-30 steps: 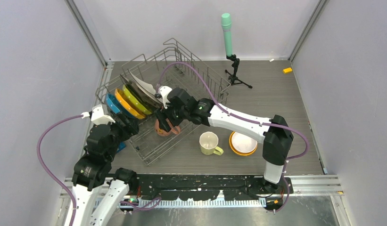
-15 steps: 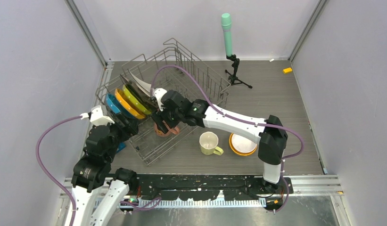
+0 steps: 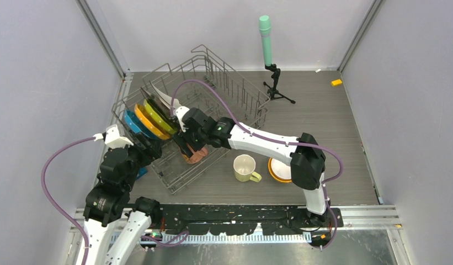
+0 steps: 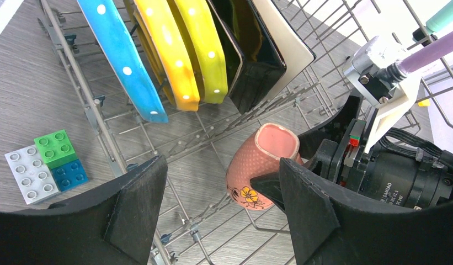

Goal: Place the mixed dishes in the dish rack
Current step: Turn the cup upside down in the dish rack.

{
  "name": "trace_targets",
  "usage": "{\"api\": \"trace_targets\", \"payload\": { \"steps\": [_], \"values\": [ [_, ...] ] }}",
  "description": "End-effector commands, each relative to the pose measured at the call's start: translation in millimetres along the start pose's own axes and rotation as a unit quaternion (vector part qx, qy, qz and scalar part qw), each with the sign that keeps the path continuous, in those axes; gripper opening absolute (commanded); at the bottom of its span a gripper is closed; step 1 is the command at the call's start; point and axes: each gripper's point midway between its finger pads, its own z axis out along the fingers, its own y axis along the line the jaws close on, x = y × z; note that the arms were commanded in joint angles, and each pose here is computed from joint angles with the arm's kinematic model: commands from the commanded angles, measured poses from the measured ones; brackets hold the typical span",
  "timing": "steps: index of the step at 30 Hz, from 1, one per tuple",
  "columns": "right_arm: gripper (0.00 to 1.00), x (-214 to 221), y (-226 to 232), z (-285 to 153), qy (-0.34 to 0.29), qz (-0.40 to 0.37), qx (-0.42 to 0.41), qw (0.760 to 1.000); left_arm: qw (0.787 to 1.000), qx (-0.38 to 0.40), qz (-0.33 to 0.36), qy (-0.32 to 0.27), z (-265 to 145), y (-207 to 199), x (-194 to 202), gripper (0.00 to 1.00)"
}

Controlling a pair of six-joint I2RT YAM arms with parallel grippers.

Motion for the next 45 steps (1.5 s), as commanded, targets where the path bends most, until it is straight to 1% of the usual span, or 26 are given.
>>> {"api": "trace_targets", "payload": {
  "steps": [1, 4, 5, 8, 12, 18, 21, 25, 34, 41, 45],
  "values": [
    [0.04, -12, 30, -17, -0.005, 0.003, -0.039, 0.999, 1.0, 0.0, 0.0, -0.009, 0, 0, -2, 0.77],
    [0.05, -7, 33, -18, 0.0, -0.002, -0.037, 0.999, 1.0, 0.002, 0.0, -0.006, 1, 0, -1, 0.77],
    [0.07, -5, 33, -18, 0.003, -0.002, -0.037, 0.999, 1.0, 0.002, 0.0, -0.005, 1, -1, -1, 0.77],
    [0.1, 1, 34, -16, 0.01, -0.007, -0.027, 1.0, 1.0, 0.003, 0.0, -0.005, 1, -1, -1, 0.77],
    [0.07, 0, 29, -18, 0.002, -0.006, -0.011, 1.0, 1.0, 0.002, 0.0, -0.006, 1, -1, -1, 0.77],
    [0.01, -35, 22, -40, -0.057, -0.001, 0.014, 0.998, 1.0, 0.003, -0.001, -0.006, 1, -1, -1, 0.76],
    [0.0, -58, 20, -61, -0.099, 0.001, 0.021, 0.995, 1.0, 0.003, -0.002, -0.007, 1, -1, -2, 0.76],
    [0.0, -74, 24, -80, -0.126, 0.004, 0.011, 0.992, 1.0, 0.002, -0.002, -0.009, 1, -1, -3, 0.77],
    [0.0, -77, 41, -81, -0.119, -0.007, -0.006, 0.993, 1.0, 0.002, -0.003, -0.01, 0, -1, -3, 0.77],
    [0.0, -69, 54, -73, -0.103, -0.014, -0.019, 0.994, 1.0, 0.003, -0.003, -0.008, 0, -1, -2, 0.77],
    [0.0, -60, 50, -63, -0.089, -0.013, -0.005, 0.996, 1.0, 0.004, -0.003, -0.009, 0, -2, -4, 0.77]
  ]
}}
